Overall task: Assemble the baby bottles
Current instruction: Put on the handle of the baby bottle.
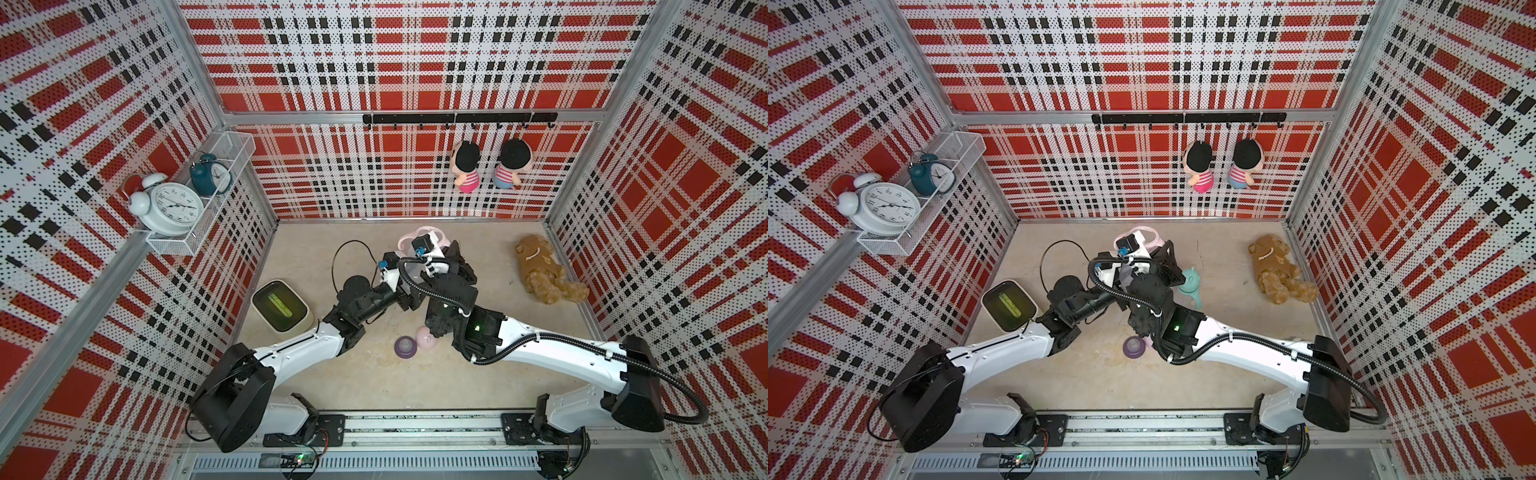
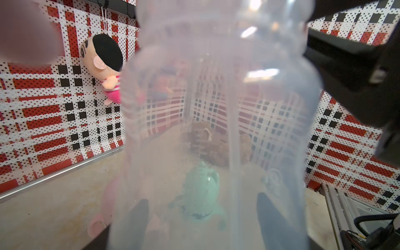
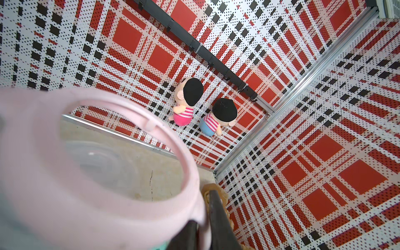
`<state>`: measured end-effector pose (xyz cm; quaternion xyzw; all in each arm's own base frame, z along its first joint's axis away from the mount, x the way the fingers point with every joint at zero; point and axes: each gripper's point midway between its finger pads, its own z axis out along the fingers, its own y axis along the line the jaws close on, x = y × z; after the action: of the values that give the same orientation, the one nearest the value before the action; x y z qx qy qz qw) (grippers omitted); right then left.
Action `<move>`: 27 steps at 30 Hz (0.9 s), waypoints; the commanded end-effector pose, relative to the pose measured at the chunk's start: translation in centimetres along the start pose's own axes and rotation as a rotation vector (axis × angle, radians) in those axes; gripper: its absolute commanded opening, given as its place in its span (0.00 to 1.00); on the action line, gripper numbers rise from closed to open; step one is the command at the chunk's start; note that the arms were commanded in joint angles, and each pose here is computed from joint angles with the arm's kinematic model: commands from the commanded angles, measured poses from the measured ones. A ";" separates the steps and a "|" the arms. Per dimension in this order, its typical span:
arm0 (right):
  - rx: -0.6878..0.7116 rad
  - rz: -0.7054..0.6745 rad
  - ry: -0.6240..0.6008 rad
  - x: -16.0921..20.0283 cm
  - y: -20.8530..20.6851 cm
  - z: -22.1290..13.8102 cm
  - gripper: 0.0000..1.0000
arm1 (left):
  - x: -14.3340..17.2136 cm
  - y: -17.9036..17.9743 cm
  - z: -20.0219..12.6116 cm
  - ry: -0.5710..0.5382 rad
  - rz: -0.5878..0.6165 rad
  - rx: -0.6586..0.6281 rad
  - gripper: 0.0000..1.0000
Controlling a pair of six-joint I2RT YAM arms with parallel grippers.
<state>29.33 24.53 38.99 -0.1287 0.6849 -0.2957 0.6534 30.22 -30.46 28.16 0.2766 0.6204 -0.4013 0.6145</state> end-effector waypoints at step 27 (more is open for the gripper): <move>-0.189 -0.082 0.001 1.5 2.6 -1.5 0.00 | -2.4 -0.8 -1.2 -0.111 0.079 0.000 0.00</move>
<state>28.92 26.38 35.71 -0.2124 0.7034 -0.2705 0.6220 29.70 -29.88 28.47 0.2787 0.6039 -0.3917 0.6357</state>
